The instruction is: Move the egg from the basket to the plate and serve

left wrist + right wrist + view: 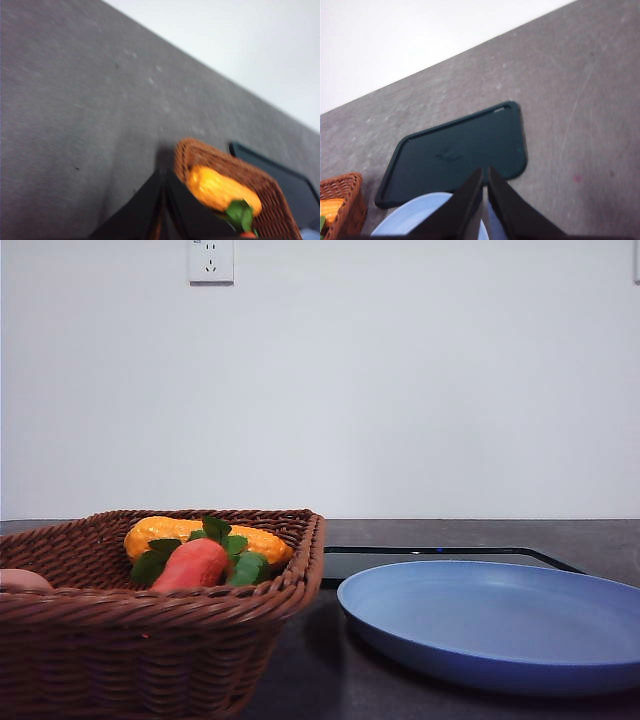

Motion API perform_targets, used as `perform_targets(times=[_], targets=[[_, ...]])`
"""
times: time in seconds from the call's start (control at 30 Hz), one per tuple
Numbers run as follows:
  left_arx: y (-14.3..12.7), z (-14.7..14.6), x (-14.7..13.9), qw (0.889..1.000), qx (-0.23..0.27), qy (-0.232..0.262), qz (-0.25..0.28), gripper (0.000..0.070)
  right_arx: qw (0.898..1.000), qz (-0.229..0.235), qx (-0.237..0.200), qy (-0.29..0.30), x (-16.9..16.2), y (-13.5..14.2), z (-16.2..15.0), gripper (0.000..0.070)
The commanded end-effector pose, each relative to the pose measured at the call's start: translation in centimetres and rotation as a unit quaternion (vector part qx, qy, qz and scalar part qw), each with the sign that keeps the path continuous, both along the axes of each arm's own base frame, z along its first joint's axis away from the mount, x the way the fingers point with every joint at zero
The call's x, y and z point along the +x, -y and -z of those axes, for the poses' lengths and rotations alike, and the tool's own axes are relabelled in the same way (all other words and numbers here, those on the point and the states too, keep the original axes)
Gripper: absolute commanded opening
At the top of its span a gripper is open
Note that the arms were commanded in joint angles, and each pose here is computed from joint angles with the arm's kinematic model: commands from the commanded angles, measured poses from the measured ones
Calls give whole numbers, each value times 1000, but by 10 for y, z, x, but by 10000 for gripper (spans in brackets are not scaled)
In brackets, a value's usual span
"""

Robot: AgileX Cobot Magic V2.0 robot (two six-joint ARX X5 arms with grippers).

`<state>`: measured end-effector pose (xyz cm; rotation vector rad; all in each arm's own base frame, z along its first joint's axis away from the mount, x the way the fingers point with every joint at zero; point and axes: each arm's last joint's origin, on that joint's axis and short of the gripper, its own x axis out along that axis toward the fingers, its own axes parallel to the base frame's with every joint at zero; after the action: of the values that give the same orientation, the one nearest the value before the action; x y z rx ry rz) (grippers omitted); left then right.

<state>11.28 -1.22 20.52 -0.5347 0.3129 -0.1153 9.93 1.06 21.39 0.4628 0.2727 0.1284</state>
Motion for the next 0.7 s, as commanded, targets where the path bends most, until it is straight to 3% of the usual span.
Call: perform_targets(times=[0.0,0.23,0.4,0.67], targets=[[2,-14,7,999,34,6,29,0,999,-10,-32,8,2,0,-12,0],[10,-45,41,988,65,-50,127,0,995,-46,-69,-47,21,-3,-40,0],[22,-59,63,968,89,-112,205,0,986,-119,-64,-101,39,-8,-49,0],[46,-65,77,929,128,-194,289,0,952,-206,-33,-225,60,-14,-28,0]])
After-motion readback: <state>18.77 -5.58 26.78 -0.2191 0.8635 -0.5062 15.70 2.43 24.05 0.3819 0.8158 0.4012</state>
